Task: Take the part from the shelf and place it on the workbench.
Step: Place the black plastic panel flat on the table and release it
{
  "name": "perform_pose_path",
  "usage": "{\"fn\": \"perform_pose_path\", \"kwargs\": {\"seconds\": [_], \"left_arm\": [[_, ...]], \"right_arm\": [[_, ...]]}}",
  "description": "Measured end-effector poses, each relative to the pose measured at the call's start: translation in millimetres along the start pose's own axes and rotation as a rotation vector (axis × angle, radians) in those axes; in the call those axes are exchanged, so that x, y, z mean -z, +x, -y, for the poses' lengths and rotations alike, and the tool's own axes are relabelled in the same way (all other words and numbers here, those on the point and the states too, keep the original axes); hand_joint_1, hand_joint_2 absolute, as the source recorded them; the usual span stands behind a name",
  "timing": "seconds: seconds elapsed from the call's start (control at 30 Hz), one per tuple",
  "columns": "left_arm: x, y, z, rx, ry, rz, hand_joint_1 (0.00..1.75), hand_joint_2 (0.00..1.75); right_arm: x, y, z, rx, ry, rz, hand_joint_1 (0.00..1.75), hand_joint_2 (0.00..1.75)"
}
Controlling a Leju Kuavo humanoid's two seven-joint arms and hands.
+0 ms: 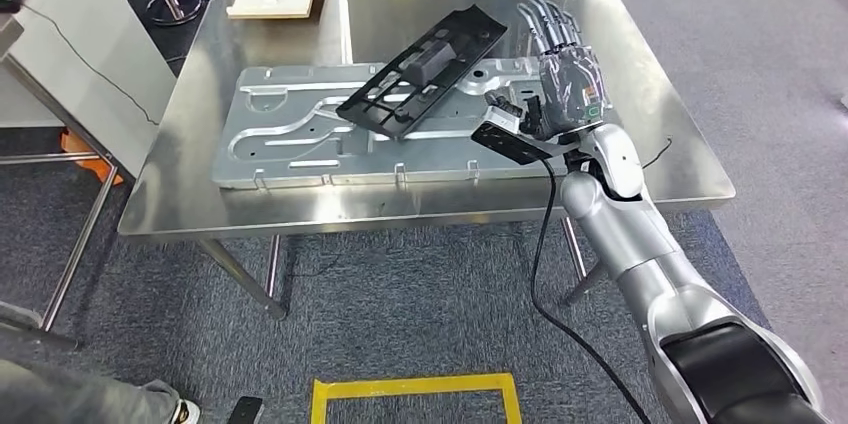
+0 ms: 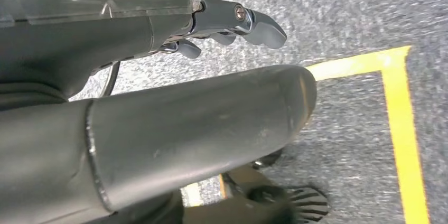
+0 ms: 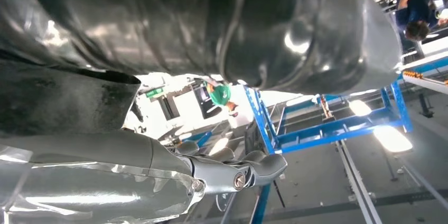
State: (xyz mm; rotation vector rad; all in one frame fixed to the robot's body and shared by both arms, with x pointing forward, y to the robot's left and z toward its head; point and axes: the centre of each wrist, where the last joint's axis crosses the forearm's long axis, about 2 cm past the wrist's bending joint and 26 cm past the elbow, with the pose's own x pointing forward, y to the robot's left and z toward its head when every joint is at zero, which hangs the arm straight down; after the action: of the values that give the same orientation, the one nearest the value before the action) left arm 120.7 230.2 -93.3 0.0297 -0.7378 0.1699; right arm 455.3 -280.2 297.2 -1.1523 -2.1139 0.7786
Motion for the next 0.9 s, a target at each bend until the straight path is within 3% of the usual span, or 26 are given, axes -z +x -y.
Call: {"fn": "perform_pose_path", "kwargs": {"seconds": [0.63, 0.77, 0.9], "left_arm": [[0, 0, 2, 0.0, 0.006, 0.006, 0.0, 0.0], [-3, -5, -1, -0.01, 0.023, -0.004, 0.0, 0.0], [-7, -13, -5, -0.022, 0.041, -0.015, 0.0, 0.0]], "right_arm": [[-23, -15, -3, 0.018, -0.072, -0.071, 0.0, 0.0], [-70, -43, -17, 0.035, -0.123, -0.187, 0.0, 0.0], [-154, -77, -37, 0.016, -0.062, -0.329, 0.0, 0.0]]}}
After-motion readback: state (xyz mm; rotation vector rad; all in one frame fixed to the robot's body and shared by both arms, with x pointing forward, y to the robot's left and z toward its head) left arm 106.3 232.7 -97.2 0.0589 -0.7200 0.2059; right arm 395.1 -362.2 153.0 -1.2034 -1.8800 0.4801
